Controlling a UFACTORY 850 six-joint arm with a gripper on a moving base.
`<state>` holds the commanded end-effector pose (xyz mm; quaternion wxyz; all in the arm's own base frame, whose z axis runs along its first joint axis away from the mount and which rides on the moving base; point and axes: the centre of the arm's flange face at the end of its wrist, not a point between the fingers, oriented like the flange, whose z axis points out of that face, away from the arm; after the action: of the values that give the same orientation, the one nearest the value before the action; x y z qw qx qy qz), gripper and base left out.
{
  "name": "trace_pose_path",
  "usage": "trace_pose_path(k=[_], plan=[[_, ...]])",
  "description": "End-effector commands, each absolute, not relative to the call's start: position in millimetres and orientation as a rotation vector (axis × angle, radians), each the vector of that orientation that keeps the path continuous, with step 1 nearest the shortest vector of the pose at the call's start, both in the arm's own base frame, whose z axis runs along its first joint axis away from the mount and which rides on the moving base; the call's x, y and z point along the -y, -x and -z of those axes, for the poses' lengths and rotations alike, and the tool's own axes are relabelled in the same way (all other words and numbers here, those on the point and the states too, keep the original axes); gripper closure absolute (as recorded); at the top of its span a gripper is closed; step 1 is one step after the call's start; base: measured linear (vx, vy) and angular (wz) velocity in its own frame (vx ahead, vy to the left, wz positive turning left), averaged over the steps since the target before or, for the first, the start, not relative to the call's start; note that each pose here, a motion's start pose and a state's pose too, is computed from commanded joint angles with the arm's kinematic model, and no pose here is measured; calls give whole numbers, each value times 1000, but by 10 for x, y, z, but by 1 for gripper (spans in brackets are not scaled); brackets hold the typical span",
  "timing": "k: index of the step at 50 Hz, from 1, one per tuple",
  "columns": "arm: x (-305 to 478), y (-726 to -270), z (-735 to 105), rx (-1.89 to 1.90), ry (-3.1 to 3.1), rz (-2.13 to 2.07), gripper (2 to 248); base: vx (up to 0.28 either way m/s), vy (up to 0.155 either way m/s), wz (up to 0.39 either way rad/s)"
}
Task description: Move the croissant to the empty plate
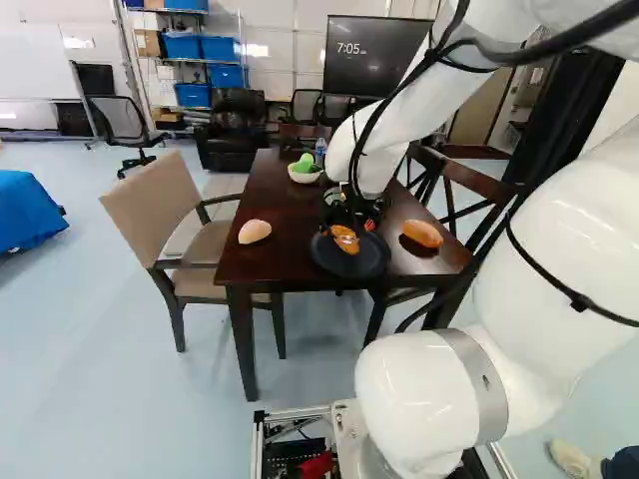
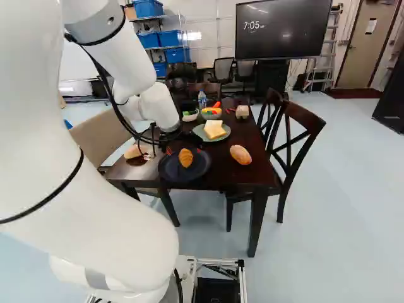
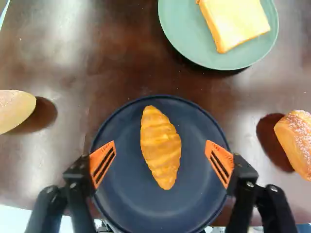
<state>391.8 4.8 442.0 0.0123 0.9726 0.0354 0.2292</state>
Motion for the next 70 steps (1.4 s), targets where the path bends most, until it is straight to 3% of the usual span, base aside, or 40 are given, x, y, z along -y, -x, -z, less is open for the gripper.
trace_pose_path(k=[70], plan=[[73, -3706, -4974, -57, -3031, -652, 3, 0, 0, 0]])
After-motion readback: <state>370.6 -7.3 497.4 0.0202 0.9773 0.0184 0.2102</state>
